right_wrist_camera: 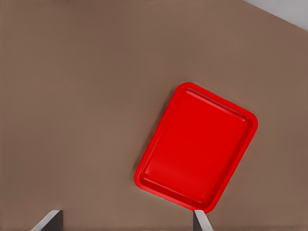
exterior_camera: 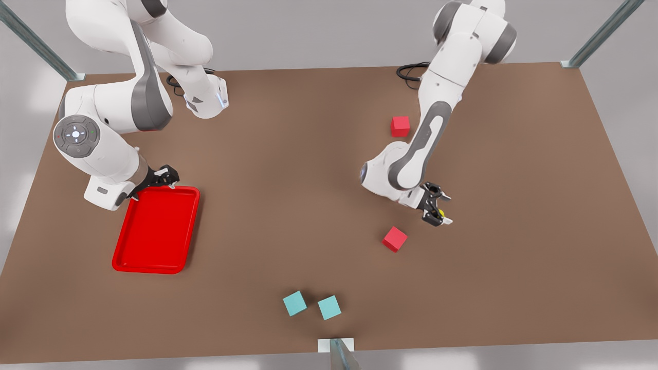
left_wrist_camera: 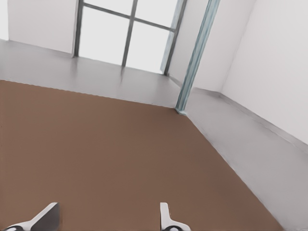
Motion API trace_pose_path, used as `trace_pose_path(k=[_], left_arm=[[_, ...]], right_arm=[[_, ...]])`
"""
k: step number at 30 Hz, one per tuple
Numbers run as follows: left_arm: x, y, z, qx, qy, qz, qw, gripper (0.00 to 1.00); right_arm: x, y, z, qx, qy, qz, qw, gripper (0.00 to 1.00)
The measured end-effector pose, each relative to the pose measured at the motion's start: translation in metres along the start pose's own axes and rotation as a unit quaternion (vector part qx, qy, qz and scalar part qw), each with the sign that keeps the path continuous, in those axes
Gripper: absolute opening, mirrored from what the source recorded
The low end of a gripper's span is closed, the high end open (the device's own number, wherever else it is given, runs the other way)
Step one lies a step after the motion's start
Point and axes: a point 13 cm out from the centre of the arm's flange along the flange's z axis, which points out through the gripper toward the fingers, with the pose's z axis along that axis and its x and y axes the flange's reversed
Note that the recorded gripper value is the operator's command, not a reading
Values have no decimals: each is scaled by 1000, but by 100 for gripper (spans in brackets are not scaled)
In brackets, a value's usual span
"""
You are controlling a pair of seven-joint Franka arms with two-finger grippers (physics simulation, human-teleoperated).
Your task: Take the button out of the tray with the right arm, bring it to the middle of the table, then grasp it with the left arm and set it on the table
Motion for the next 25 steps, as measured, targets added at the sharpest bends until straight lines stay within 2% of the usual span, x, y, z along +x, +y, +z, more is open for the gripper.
trace_pose_path(k=[2,4,5,7,9,11,17,25], left_arm=[[-42,-32,-24,-115,144,-15,983,100],[-94,-61,-44,-197,301,-12,933,100],[-128,-74,-49,-208,358,-1,910,100],[-217,-78,-70,-176,433,34,883,100],[-284,-54,-92,-129,468,95,869,100],[-306,-31,-106,-91,487,172,851,100],[-292,11,-120,3,511,382,770,100],[-289,14,-123,110,507,532,669,100]], right_arm=[[0,0,0,0,0,3,1000,100],[0,0,-1,0,-1,6,1000,100],[-1,-1,-1,0,-2,7,1000,100],[-1,-1,1,-1,0,15,1000,100],[-1,-3,5,-2,4,28,1000,100],[-1,-3,6,-2,5,40,999,100],[-1,-5,7,-3,6,69,998,100],[-1,-7,7,-6,6,99,995,100]])
